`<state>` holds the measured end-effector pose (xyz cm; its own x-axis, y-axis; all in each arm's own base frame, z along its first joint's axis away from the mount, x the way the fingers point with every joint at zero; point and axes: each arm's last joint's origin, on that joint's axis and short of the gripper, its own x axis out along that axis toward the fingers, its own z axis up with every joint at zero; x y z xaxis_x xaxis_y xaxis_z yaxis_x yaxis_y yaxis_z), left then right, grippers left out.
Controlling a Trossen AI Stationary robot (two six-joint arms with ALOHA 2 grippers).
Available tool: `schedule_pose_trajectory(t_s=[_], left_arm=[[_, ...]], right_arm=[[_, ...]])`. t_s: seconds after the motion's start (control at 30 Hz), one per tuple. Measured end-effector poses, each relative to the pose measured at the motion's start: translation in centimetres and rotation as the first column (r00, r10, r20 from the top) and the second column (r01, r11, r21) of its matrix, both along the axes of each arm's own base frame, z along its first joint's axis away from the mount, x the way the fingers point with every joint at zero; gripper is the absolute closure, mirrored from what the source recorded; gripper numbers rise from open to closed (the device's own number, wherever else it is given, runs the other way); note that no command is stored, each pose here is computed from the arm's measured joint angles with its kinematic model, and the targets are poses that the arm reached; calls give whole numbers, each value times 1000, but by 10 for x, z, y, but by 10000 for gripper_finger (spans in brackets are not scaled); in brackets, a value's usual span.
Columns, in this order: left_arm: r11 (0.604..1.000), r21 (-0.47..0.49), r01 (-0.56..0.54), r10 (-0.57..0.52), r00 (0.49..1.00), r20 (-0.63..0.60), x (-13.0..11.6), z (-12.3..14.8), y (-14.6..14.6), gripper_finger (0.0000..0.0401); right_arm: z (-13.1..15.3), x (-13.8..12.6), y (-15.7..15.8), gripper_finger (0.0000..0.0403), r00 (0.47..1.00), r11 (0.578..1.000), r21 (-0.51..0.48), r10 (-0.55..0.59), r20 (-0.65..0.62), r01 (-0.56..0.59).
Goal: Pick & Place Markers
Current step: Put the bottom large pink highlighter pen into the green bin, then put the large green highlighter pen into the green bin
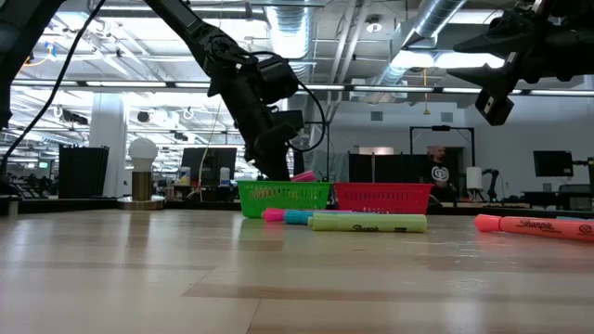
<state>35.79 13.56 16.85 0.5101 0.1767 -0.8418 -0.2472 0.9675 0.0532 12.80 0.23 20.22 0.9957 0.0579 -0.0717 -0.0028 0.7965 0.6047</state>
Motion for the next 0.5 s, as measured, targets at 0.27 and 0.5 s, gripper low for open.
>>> schedule_pose_trajectory(t_s=[0.27, 0.5], left_arm=[[1000, 2, 5, -5, 1000, 2, 1, 0, -1, 295], [1000, 5, 5, -5, 1000, 9, 1, 1, -1, 257]], right_arm=[[0, 0, 0, 280, 1000, 1000, 0, 0, 0, 0], [0, 0, 0, 280, 1000, 1000, 0, 0, 0, 0]])
